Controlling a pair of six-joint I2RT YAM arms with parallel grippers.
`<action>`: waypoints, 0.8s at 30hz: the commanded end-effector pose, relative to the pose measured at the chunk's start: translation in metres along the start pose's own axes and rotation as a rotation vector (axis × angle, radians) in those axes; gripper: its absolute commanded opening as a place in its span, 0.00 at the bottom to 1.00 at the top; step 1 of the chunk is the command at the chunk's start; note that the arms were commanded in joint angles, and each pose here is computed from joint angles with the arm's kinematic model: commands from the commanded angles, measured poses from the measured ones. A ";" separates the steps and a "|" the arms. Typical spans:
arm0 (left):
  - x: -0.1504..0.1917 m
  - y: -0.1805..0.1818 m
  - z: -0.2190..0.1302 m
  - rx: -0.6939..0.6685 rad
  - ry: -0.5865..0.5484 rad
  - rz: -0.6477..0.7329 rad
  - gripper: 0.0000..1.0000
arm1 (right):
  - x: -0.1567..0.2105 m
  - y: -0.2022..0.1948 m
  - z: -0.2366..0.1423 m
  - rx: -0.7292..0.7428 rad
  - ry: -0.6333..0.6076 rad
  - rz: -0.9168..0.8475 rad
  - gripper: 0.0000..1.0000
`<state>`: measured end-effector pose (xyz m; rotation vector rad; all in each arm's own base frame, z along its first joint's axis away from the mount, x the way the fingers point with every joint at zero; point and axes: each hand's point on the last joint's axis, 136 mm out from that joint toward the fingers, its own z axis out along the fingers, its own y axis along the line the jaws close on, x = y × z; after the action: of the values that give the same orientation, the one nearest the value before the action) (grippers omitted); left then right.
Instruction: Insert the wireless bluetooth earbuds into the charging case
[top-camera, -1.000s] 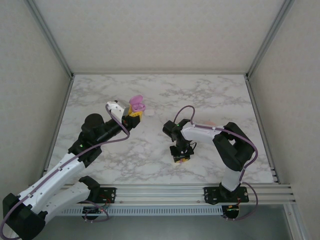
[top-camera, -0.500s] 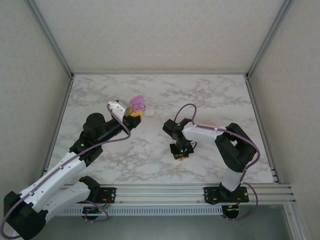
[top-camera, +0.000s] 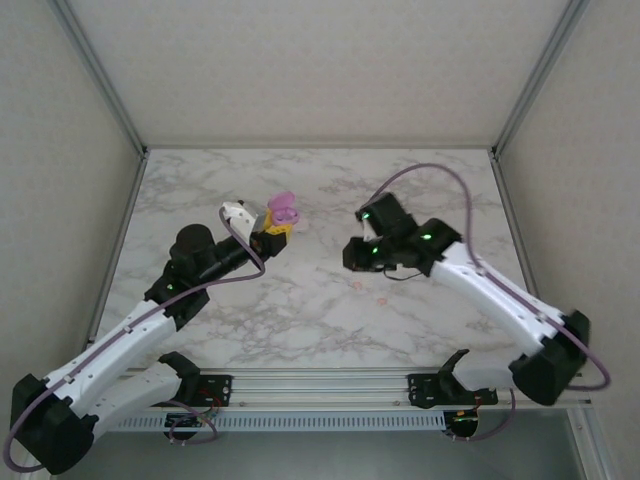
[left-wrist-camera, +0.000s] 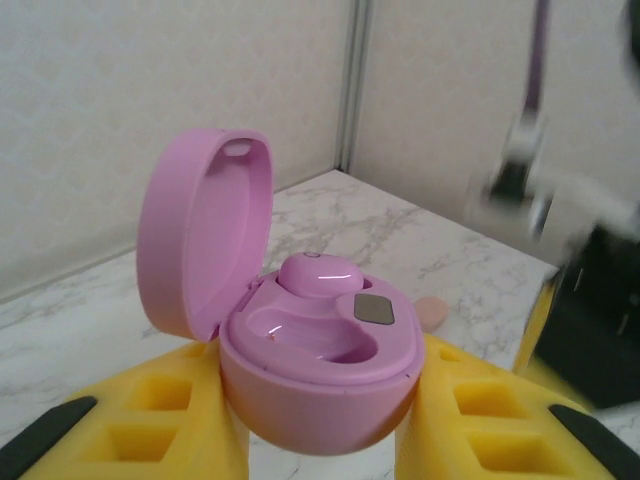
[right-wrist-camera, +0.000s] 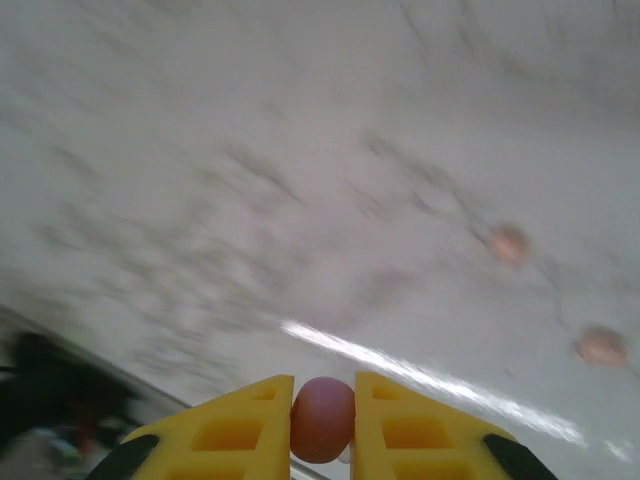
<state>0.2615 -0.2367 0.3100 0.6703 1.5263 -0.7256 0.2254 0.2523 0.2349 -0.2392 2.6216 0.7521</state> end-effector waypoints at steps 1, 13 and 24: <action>-0.015 -0.022 0.003 0.124 -0.071 0.060 0.15 | -0.027 0.048 -0.048 -0.210 -0.124 -0.023 0.18; -0.020 -0.048 0.022 0.283 -0.046 0.088 0.15 | -0.065 0.133 -0.072 -0.568 -0.148 -0.073 0.18; -0.026 -0.051 0.022 0.293 -0.063 0.074 0.15 | -0.070 0.136 -0.054 -0.584 -0.127 -0.041 0.18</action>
<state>0.2450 -0.2810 0.3122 0.8985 1.4316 -0.8910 0.2343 0.3369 0.3572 -0.3787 2.2569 1.4090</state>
